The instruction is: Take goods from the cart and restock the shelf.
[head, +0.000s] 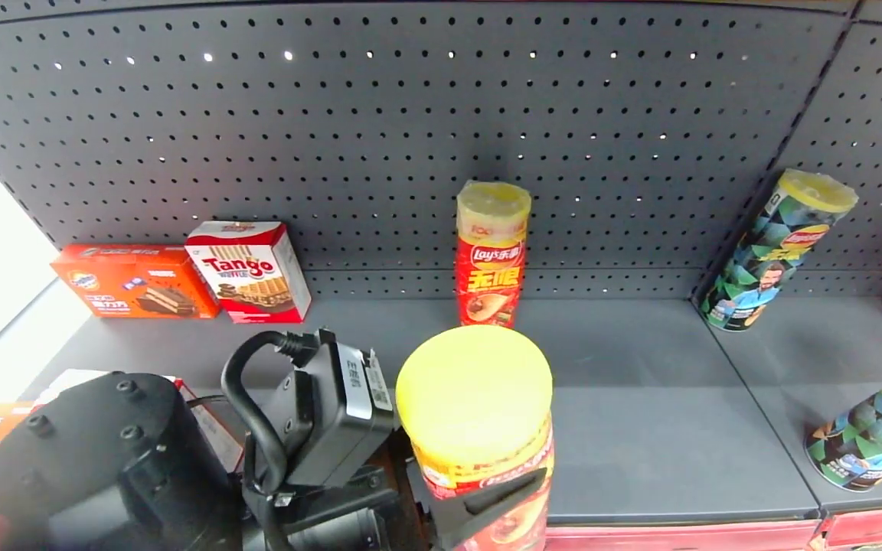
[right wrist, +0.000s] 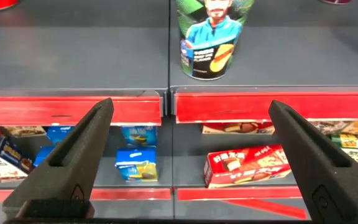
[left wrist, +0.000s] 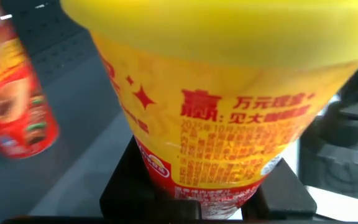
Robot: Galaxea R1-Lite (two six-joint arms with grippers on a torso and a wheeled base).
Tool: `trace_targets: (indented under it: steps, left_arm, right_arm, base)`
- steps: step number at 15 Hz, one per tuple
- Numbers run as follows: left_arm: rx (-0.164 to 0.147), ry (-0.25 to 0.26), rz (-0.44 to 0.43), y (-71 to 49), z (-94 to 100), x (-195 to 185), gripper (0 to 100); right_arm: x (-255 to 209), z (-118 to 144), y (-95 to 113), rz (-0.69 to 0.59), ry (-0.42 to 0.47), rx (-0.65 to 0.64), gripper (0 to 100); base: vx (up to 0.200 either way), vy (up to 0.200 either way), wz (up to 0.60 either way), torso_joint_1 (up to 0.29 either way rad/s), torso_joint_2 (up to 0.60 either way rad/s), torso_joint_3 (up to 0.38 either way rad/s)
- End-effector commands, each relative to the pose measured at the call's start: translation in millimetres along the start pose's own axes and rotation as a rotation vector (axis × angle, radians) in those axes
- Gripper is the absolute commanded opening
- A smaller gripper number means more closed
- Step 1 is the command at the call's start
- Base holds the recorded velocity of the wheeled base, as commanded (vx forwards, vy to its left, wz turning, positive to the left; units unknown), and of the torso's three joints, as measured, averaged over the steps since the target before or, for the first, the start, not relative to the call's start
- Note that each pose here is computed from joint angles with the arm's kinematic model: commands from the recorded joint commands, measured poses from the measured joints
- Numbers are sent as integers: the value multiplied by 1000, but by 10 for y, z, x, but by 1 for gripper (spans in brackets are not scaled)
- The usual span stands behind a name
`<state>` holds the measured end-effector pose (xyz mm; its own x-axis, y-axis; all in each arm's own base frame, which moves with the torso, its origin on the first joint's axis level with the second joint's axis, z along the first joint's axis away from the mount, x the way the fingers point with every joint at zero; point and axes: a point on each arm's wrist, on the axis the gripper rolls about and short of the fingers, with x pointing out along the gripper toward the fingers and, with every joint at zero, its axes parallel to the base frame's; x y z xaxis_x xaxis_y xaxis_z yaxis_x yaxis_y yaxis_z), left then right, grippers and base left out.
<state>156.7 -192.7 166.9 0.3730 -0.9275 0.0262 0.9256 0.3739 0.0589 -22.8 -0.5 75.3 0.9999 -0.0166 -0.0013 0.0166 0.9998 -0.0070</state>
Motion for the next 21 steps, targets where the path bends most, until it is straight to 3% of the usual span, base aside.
trace_targets:
  steps: [1, 5, 6, 7, 9, 11, 16, 21]
  left_arm:
    - [0, 2, 41, 94, -5, -39, 0]
    - [2, -1, 81, 168, 9, -74, 0]
    - [3, -5, 107, 245, 19, -87, 0]
    - [3, -1, 125, 290, 10, -106, 0]
    - [1, -2, 138, 363, 14, -78, 0]
    - [3, -7, 138, 441, 15, -47, 0]
    - [3, -5, 173, 551, 2, -47, 0]
    - [5, -7, 190, 598, 5, -71, 0]
  right_arm:
    - [0, 0, 0, 0, 0, -1, 100]
    - [10, 8, 2, 24, 17, -7, 100]
    - [-4, 57, 6, 40, -5, -10, 100]
    - [-66, 432, 4, 55, -55, 18, 100]
    - [-4, 804, 3, 173, -9, 45, 100]
    - [1, 866, -1, 274, -6, 45, 100]
    - [299, 1059, 99, 654, 148, 25, 100]
    - [798, 1162, 404, 819, 213, -73, 100]
  base:
    - [0, 0, 0, 0, 0, 0]
    - [0, 0, 0, 0, 0, 0]
    - [0, 0, 0, 0, 0, 0]
    - [0, 0, 0, 0, 0, 0]
    - [0, 0, 0, 0, 0, 0]
    - [0, 0, 0, 0, 0, 0]
    - [0, 0, 0, 0, 0, 0]
    - [0, 0, 0, 0, 0, 0]
